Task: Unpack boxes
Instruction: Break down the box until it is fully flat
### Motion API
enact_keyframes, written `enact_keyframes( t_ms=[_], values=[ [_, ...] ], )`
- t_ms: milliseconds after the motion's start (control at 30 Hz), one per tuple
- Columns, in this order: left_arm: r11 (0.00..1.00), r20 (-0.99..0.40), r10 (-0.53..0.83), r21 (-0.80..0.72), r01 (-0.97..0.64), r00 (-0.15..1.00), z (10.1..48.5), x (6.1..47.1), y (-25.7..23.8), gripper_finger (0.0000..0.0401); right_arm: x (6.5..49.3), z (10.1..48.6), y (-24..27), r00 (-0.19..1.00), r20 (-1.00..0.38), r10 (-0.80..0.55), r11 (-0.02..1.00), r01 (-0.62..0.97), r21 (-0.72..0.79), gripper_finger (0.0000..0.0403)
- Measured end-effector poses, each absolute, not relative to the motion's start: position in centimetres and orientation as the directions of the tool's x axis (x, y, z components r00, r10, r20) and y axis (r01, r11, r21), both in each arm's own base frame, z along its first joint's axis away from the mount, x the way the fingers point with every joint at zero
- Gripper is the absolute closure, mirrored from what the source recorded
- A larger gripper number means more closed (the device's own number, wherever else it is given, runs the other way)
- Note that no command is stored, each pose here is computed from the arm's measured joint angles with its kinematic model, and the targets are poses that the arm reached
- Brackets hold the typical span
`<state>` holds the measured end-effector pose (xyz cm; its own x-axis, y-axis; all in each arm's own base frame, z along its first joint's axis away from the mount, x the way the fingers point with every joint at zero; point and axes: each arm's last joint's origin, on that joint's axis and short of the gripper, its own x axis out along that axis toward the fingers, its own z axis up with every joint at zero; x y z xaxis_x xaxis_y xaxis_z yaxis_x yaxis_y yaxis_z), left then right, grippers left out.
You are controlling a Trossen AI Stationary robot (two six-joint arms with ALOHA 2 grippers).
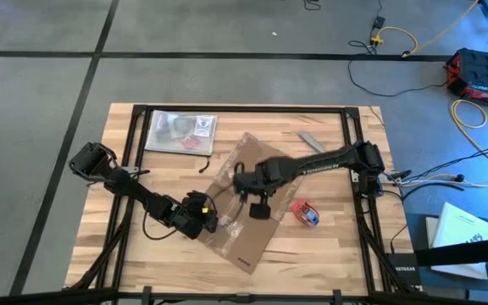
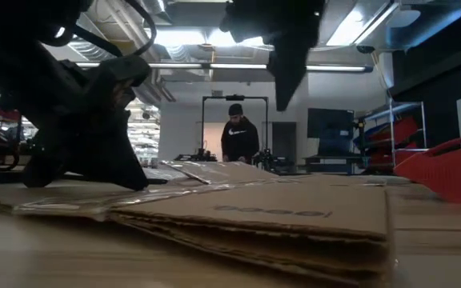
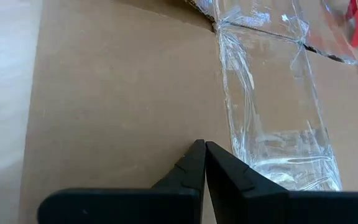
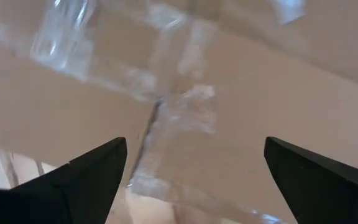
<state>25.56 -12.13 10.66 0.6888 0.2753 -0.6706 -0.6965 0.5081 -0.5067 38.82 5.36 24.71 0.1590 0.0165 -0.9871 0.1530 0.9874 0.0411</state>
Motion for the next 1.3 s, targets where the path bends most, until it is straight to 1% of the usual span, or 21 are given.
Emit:
enact_keyframes(
  t_ms=[167, 267, 367, 500, 633, 833, 1067, 1300],
  values=[
    [0.486, -0.667, 0.295, -0.512, -0.708, 0.684, 10.7, 26.0, -11.4, 0.0401, 38.2, 22.0, 6.9, 0.136, -0.990, 0.017, 0.982, 0.183, 0.042, 0.0036],
    [0.486, -0.659, 0.301, -0.516, -0.706, 0.689, 10.8, 26.3, -10.9, 0.0401, 37.9, 20.5, 7.1, 0.130, -0.991, 0.015, 0.974, 0.221, 0.043, 0.0036],
    [0.497, -0.651, 0.305, -0.515, -0.699, 0.696, 10.9, 26.6, -10.6, 0.0401, 37.6, 19.2, 7.3, 0.129, -0.992, 0.016, 0.969, 0.241, 0.047, 0.0036],
    [0.485, -0.641, 0.309, -0.529, -0.696, 0.702, 11.0, 26.9, -10.2, 0.0401, 36.9, 17.5, 7.5, 0.118, -0.993, 0.018, 0.968, 0.247, 0.047, 0.0036],
    [0.475, -0.638, 0.313, -0.536, -0.698, 0.703, 11.0, 27.0, -10.1, 0.0401, 36.1, 16.2, 7.4, 0.082, -0.997, 0.006, 0.966, 0.256, 0.027, 0.0036],
    [0.470, -0.623, 0.304, -0.560, -0.682, 0.721, 11.2, 27.1, -10.2, 0.0401, 35.5, 15.1, 6.8, 0.056, -0.997, -0.049, 0.973, 0.230, -0.035, 0.0036],
    [0.493, -0.581, 0.270, -0.601, -0.629, 0.768, 11.6, 27.3, -11.0, 0.0401, 35.6, 15.1, 5.3, 0.051, -0.990, -0.129, 0.970, 0.212, -0.116, 0.0036],
    [0.507, -0.587, 0.227, -0.610, -0.609, 0.777, 11.7, 27.1, -11.8, 0.0401, 35.2, 15.2, 3.0, 0.000, -0.957, -0.289, 0.940, 0.190, -0.284, 0.0036]
  ],
)
